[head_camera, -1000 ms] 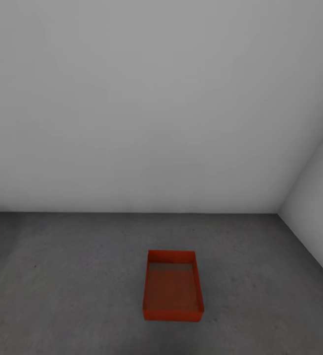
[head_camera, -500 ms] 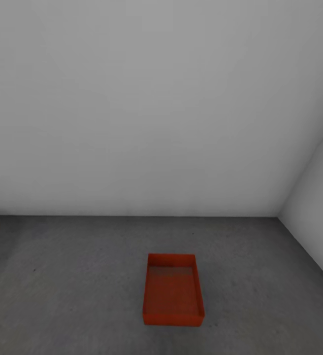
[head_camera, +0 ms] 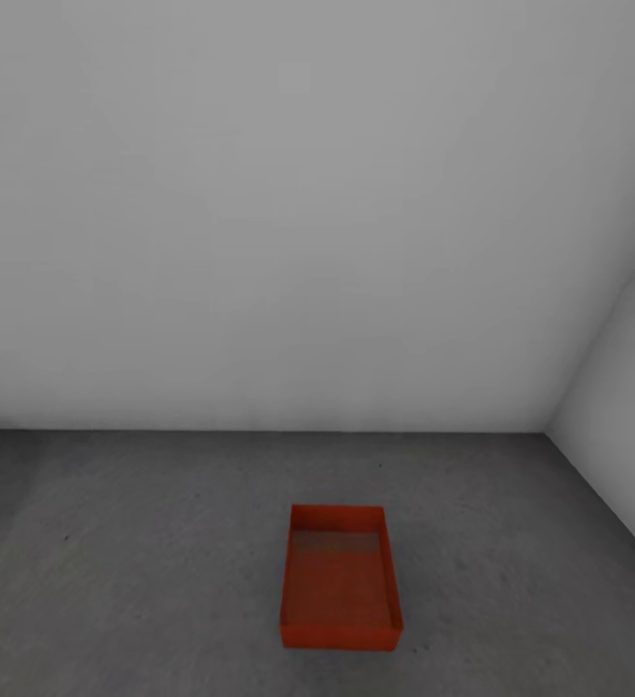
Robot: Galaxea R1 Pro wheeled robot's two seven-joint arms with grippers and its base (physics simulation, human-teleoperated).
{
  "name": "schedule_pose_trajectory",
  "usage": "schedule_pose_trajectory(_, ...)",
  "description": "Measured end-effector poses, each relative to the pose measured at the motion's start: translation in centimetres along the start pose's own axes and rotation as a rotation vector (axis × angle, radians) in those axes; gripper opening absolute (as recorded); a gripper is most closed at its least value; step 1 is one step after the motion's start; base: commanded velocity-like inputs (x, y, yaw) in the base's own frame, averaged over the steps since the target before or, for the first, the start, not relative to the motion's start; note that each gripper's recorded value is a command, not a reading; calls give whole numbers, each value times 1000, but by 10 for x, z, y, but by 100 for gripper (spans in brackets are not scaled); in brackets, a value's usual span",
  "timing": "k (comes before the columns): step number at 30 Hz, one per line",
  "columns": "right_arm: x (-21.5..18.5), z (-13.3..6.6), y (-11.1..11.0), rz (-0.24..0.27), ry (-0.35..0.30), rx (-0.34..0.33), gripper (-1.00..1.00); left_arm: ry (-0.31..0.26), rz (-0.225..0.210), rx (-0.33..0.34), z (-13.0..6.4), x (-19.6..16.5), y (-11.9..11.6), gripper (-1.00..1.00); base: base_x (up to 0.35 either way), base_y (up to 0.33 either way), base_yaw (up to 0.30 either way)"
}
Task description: Move the two storage containers from the living room to the garage. In the garage, place one container on the floor and stack the other container on top of it (either order is fine).
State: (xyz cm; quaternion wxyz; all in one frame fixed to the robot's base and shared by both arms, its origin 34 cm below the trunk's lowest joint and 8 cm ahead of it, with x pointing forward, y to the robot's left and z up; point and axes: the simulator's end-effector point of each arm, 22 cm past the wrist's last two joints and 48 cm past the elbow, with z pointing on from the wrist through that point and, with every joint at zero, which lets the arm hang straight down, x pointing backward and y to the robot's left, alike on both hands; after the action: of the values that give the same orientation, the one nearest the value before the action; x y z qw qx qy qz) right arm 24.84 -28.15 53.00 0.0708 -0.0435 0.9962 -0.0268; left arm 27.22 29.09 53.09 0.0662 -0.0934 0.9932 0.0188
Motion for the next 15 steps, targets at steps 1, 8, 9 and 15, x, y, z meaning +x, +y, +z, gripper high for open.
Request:
schedule_pose_trajectory(1,0,0,0,0,-1,0,100,-2,0,0,0,-1,0,100,0,0,0)
schedule_pose_trajectory(8,-3,-1,-2,1,-12,3,100,-13,-1,3,-1,-5,-1,100,0,0,0)
schedule_pose_trajectory(9,-4,-1,-2,1,-13,3,100,-15,-1,3,-1,-6,-1,100,0,0,0)
schedule_pose_trajectory(15,-8,-2,-2,2,-24,4,100,-24,-1,4,-2,-10,-2,100,0,0,0)
